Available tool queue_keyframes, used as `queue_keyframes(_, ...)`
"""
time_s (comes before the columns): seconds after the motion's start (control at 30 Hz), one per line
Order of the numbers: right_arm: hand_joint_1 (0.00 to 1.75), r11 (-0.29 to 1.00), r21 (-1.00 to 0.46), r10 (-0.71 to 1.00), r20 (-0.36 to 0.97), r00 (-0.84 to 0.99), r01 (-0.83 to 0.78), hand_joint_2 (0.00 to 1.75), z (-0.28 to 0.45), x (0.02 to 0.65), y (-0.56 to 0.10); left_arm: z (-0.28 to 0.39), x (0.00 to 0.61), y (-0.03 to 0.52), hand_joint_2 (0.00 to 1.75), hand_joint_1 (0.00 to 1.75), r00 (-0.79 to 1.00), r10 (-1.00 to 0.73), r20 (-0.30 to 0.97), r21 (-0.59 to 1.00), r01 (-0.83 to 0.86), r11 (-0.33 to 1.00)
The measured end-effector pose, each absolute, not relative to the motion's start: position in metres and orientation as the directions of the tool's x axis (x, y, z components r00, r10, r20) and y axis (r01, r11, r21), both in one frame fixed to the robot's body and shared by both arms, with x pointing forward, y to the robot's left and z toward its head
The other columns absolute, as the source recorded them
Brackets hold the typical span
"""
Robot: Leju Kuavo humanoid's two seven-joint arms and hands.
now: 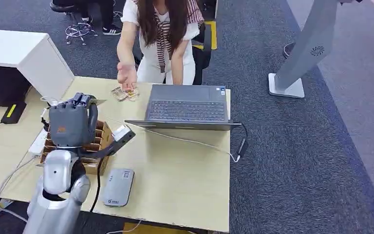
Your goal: Pass the card to the sensor for recognition and then transmit it.
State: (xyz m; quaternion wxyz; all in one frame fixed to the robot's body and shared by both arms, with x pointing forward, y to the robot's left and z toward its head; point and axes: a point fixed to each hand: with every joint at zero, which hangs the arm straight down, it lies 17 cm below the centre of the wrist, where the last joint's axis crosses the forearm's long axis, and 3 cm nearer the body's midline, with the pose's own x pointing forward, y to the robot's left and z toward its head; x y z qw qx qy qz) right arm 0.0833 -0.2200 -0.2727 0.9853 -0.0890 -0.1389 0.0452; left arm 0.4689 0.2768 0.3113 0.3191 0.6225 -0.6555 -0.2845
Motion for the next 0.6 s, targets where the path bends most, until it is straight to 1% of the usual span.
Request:
queue_keyframes(0.2,0.00,0.978,-0.189,0.135,0.271,0.953,-0.085,1.75,-0.272,0.087,-0.219,0.318,0.507,0.323,1.75,1.75,0.080,-0.996,0.038,0.787,-0.617,-0.019)
queue_keyframes(0.6,0.00,0.978,-0.187,0.142,0.274,0.951,-0.092,1.75,-0.272,0.088,-0.217,0.297,0.531,0.351,1.75,1.75,0.150,-0.988,0.024,0.832,-0.551,-0.064)
